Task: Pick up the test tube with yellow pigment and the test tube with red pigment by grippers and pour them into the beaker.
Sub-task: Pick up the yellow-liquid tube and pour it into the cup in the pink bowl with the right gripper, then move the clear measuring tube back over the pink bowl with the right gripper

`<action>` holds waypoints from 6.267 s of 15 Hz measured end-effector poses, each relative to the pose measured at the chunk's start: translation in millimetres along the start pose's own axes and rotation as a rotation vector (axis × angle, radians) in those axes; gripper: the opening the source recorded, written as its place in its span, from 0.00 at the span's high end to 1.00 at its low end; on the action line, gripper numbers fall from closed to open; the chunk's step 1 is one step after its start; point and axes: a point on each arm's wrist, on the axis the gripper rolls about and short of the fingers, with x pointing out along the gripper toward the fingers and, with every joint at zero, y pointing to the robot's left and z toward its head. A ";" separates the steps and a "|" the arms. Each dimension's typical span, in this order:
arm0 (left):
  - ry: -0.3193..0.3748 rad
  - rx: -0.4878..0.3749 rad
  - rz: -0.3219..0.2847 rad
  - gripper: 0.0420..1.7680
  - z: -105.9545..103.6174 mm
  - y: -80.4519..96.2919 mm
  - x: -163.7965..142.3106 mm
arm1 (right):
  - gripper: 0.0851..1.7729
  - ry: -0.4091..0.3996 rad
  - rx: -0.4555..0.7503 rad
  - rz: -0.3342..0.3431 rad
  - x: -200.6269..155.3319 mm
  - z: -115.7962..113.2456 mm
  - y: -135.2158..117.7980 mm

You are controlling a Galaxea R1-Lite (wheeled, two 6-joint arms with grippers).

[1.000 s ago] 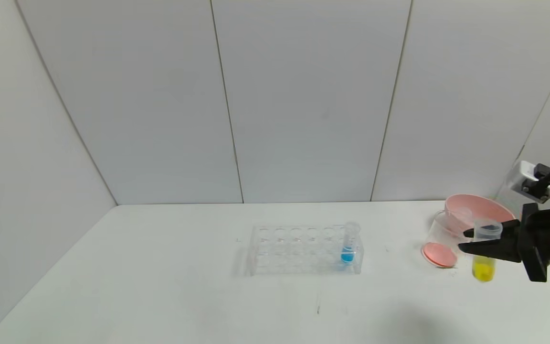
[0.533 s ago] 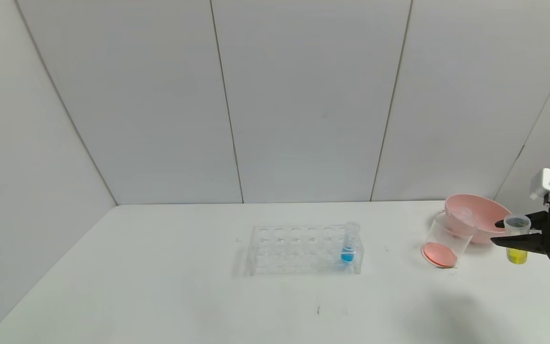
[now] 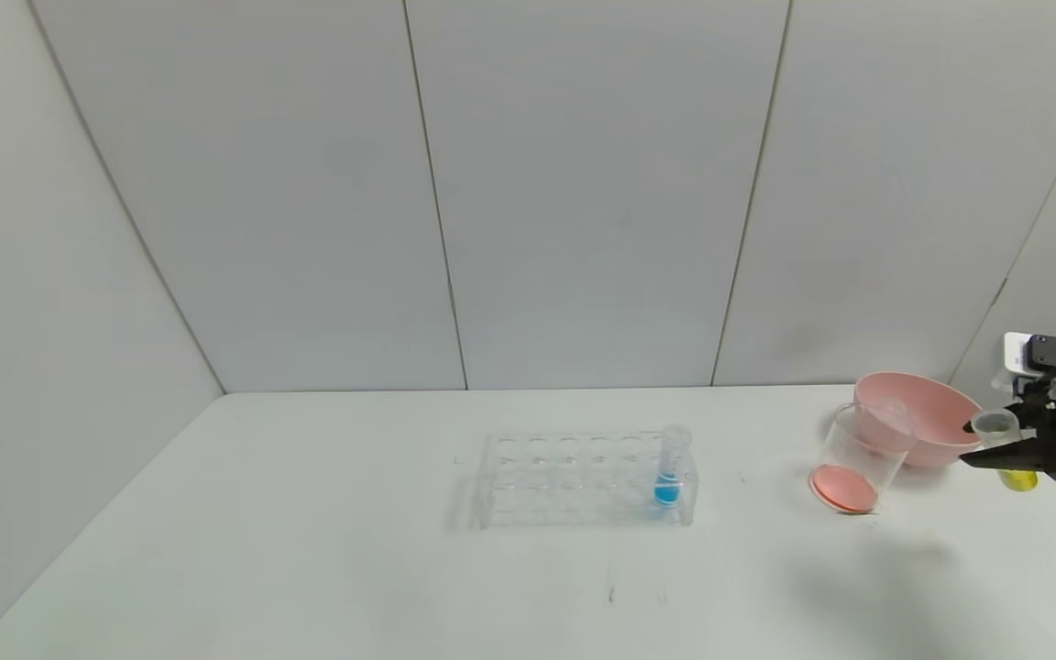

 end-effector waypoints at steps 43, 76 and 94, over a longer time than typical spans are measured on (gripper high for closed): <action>0.000 0.000 0.000 0.03 0.0 0.0 0.0 | 0.72 0.650 -0.340 0.085 67.6 94.3 -42.6; 0.000 0.000 0.000 0.03 0.0 0.0 0.0 | 0.72 0.931 -0.518 -0.036 93.4 123.6 -23.2; 0.000 0.000 0.000 0.03 0.0 0.0 0.0 | 0.72 0.590 -0.327 0.044 70.6 118.5 -30.8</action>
